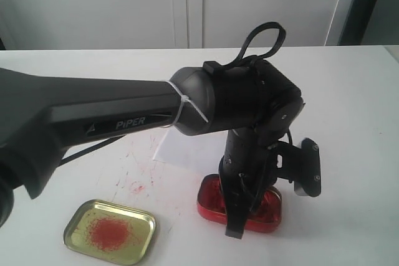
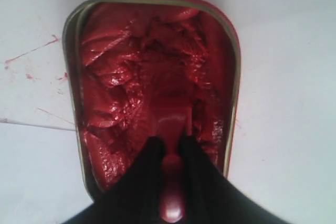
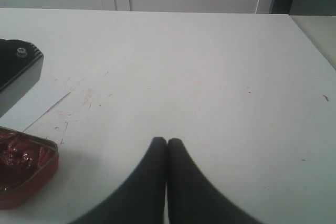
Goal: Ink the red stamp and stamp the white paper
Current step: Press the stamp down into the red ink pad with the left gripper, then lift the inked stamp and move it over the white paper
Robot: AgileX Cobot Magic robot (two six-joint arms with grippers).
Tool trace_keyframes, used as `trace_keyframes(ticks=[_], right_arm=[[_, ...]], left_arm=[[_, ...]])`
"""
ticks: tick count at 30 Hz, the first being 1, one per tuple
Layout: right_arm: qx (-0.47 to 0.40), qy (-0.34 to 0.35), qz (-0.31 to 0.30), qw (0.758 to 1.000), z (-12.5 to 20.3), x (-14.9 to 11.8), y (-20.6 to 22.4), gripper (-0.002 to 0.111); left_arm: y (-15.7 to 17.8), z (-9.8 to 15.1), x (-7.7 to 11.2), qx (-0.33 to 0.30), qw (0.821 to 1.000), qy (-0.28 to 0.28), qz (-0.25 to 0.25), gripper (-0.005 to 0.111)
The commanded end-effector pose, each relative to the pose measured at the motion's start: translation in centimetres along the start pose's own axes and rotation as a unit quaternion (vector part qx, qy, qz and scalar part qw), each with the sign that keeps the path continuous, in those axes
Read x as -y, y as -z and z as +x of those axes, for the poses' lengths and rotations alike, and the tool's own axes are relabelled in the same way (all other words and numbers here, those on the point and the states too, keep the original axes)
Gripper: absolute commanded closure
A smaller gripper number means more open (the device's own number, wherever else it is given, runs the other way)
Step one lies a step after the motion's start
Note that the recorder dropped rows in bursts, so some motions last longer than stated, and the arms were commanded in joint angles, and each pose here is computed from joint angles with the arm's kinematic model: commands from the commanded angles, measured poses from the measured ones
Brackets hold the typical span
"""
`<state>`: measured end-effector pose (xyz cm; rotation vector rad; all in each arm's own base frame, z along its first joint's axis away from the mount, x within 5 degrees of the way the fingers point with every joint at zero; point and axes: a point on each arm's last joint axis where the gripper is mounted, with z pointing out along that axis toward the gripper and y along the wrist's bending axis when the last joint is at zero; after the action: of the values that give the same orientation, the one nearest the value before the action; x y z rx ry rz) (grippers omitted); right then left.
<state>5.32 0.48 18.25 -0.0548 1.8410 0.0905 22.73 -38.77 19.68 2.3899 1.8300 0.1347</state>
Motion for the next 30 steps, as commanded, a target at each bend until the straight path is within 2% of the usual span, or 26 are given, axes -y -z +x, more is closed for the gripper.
trace_keyframes(ticks=[1,10,16,20,24,30], right_arm=[[0.008,-0.003,0.002,1.0,0.0,0.0,0.0,0.108],[0.008,-0.003,0.002,1.0,0.0,0.0,0.0,0.108],[0.008,-0.003,0.002,1.0,0.0,0.0,0.0,0.108],[0.008,-0.003,0.002,1.0,0.0,0.0,0.0,0.108],[0.008,-0.003,0.002,1.0,0.0,0.0,0.0,0.108],[0.008,-0.003,0.002,1.0,0.0,0.0,0.0,0.108]], left_arm=[[0.9,0.1,0.2,-0.004,1.0,-0.001,-0.007,0.107],[1.0,0.1,0.2,-0.006,1.0,0.0,-0.006,0.107],[2.7,-0.1,-0.6,0.002,1.0,0.003,-0.025,0.107],[4.1,0.5,-2.0,0.012,0.999,0.023,-0.032,0.107],[4.9,2.5,-4.0,0.039,0.997,0.073,-0.011,0.107],[5.2,4.7,-5.9,0.043,0.992,0.118,-0.013,0.107]])
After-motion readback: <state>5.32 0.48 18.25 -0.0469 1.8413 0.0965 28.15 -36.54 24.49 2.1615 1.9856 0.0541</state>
